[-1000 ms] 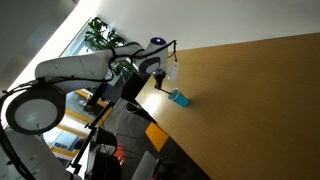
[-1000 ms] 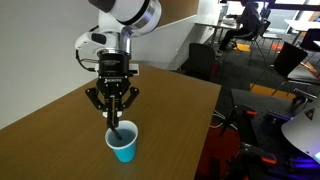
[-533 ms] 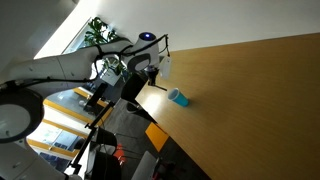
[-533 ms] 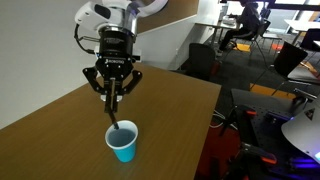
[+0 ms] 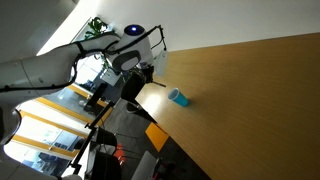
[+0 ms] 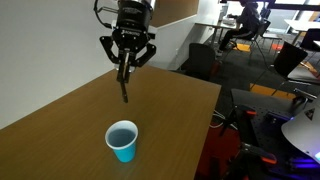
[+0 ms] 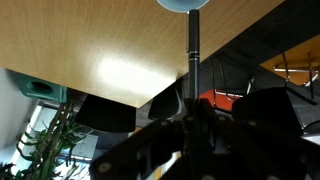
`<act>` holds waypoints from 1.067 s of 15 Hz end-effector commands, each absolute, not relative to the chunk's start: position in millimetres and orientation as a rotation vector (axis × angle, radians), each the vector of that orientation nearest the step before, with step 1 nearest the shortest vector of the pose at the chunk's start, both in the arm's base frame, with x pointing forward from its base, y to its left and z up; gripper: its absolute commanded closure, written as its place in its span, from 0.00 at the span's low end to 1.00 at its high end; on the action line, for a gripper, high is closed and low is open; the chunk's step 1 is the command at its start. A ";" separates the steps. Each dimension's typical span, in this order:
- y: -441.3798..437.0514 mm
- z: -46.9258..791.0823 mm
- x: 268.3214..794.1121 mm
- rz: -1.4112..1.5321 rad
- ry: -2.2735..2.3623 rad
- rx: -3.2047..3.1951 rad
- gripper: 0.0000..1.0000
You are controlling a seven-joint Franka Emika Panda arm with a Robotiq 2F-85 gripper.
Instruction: Take the pen out of the light blue cup
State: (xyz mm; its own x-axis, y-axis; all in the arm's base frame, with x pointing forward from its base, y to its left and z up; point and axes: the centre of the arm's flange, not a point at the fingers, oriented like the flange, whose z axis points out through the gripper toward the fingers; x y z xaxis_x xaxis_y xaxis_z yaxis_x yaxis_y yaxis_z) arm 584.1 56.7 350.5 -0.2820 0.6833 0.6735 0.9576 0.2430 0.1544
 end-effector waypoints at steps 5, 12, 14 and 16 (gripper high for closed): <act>-9.9 372.1 554.0 -0.861 -2.011 -1.814 0.97; -55.6 336.3 564.4 -0.793 -1.853 -2.227 0.97; -60.7 324.4 568.5 -0.742 -1.784 -2.340 0.97; -65.5 310.6 574.3 -0.671 -1.712 -2.447 0.97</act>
State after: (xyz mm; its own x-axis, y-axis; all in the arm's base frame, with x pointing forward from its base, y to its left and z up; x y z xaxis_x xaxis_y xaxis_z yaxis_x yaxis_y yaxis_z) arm 566.2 -64.6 324.5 0.1627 0.8767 0.4528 0.9366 -0.2816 0.2086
